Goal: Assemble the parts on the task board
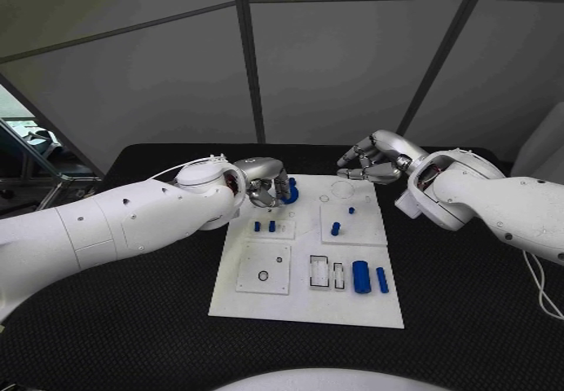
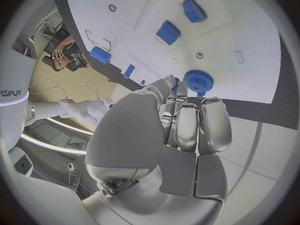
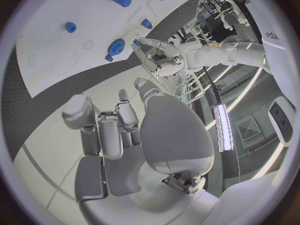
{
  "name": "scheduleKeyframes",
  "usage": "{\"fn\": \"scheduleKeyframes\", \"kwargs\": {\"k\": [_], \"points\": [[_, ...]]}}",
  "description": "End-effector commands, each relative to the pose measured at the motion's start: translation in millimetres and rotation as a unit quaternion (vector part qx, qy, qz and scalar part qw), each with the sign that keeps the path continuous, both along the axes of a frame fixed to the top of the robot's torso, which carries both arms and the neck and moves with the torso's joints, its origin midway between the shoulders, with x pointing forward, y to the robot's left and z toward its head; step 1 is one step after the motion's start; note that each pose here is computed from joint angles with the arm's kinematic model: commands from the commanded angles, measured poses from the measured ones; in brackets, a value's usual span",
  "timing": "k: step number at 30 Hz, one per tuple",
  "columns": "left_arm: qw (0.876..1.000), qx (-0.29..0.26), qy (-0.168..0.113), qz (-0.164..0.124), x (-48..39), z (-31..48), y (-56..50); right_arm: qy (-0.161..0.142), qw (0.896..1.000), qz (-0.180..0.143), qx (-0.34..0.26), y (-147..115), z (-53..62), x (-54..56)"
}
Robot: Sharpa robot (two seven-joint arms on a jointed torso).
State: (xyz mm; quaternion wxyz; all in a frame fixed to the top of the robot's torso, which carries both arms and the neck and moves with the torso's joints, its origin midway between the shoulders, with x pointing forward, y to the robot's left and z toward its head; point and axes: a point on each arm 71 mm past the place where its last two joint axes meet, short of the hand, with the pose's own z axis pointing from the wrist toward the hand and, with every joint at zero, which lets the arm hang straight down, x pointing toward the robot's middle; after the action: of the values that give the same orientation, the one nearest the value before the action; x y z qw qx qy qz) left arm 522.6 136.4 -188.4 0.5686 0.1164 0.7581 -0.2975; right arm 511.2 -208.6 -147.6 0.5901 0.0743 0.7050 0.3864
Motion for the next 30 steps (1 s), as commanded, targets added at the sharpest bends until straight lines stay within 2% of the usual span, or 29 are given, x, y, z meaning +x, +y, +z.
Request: {"fn": "scheduleKeyframes", "kwargs": {"k": [1, 5, 11, 19, 30], "points": [[1.000, -0.006, 0.010, 0.007, -2.1, 0.7, 6.4, -0.004, 1.000, 0.004, 0.002, 0.4, 1.6, 0.1], [1.000, 0.002, 0.020, 0.017, -4.6, -1.0, 19.1, -0.003, 1.000, 0.004, 0.002, 0.1, 1.5, 0.3], [0.999, 0.008, 0.026, 0.030, -4.4, -4.3, 29.7, -0.003, 1.000, 0.005, 0.002, 1.1, 1.3, 0.4], [0.999, 0.015, 0.033, 0.037, -3.5, -8.3, 34.9, -0.003, 1.000, 0.004, 0.002, 0.7, 1.3, 0.3], [0.998, 0.021, 0.041, 0.041, -1.1, -13.6, 35.7, -0.003, 1.000, 0.005, 0.002, 1.3, 1.3, 0.3]]}}
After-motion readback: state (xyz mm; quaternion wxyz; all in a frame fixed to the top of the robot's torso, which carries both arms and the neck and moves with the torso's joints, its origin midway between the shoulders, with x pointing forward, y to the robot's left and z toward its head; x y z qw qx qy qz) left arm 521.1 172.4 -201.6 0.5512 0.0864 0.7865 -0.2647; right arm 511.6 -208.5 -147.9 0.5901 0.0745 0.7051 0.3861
